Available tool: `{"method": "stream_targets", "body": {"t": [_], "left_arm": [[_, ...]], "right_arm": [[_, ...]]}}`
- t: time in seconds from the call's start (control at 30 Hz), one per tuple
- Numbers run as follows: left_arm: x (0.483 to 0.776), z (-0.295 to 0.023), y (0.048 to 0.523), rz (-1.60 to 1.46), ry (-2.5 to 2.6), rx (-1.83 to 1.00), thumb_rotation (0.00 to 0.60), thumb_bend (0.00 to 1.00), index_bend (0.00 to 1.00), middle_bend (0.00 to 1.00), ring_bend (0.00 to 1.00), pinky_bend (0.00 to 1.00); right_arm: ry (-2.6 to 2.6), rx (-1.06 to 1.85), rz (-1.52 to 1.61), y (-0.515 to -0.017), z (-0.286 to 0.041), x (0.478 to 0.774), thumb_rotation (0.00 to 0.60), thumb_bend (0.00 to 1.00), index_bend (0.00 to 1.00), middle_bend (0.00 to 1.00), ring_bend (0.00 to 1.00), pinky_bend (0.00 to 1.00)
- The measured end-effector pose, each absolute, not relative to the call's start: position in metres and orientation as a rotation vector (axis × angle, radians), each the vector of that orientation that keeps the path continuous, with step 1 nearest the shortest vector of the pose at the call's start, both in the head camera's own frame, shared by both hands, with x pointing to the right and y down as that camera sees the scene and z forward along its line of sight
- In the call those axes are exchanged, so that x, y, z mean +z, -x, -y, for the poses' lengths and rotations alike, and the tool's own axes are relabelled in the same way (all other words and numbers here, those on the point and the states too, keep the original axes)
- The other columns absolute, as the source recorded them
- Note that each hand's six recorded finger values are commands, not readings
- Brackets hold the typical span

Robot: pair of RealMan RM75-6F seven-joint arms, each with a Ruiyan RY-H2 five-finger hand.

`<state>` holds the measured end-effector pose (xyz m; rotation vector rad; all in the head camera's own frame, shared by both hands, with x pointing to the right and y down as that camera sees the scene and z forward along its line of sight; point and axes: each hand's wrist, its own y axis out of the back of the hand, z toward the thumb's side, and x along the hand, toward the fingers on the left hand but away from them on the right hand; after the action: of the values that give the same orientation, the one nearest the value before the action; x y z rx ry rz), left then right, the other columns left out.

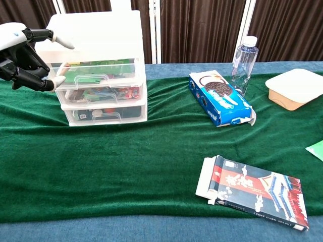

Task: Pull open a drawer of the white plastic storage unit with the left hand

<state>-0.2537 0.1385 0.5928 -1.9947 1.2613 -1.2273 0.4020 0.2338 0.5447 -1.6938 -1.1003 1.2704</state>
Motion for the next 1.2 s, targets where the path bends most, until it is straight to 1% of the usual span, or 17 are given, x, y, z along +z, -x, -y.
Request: {"method": "stream_targets", "body": {"t": [0.07, 0.2, 0.53, 0.9, 1.0, 1.2], "left_arm": [[0.596, -0.135, 0.255, -1.251, 1.984, -1.27, 0.6, 0.44, 0.24, 0.96, 0.8, 0.79], [0.601, -0.128, 0.254, -1.231, 1.979, -1.334, 0.6, 0.44, 0.26, 0.96, 0.8, 0.79], [0.61, -0.119, 0.247, -1.2, 1.992, -1.383, 0.6, 0.44, 0.26, 0.96, 0.8, 0.79], [0.618, -0.118, 0.245, -1.182, 1.999, -1.416, 0.6, 0.44, 0.26, 0.96, 0.8, 0.79], [0.62, -0.119, 0.245, -1.178, 2.004, -1.423, 0.6, 0.44, 0.28, 0.96, 0.8, 0.79], [0.62, -0.121, 0.243, -1.198, 2.031, -1.415, 0.6, 0.44, 0.38, 0.96, 0.81, 0.79]], "right_arm": [[1.693, 1.271, 1.101, -0.402, -0.234, 0.545, 0.6, 0.04, 0.0, 0.0, 0.0, 0.0], [1.694, 1.272, 1.102, -0.402, -0.234, 0.545, 0.6, 0.04, 0.0, 0.0, 0.0, 0.0], [1.696, 1.271, 1.101, -0.402, -0.234, 0.545, 0.6, 0.04, 0.0, 0.0, 0.0, 0.0], [1.697, 1.271, 1.102, -0.402, -0.234, 0.545, 0.6, 0.04, 0.0, 0.0, 0.0, 0.0], [1.698, 1.271, 1.101, -0.403, -0.234, 0.545, 0.6, 0.04, 0.0, 0.0, 0.0, 0.0], [1.697, 1.27, 1.102, -0.402, -0.234, 0.544, 0.6, 0.04, 0.0, 0.0, 0.0, 0.0]]}}
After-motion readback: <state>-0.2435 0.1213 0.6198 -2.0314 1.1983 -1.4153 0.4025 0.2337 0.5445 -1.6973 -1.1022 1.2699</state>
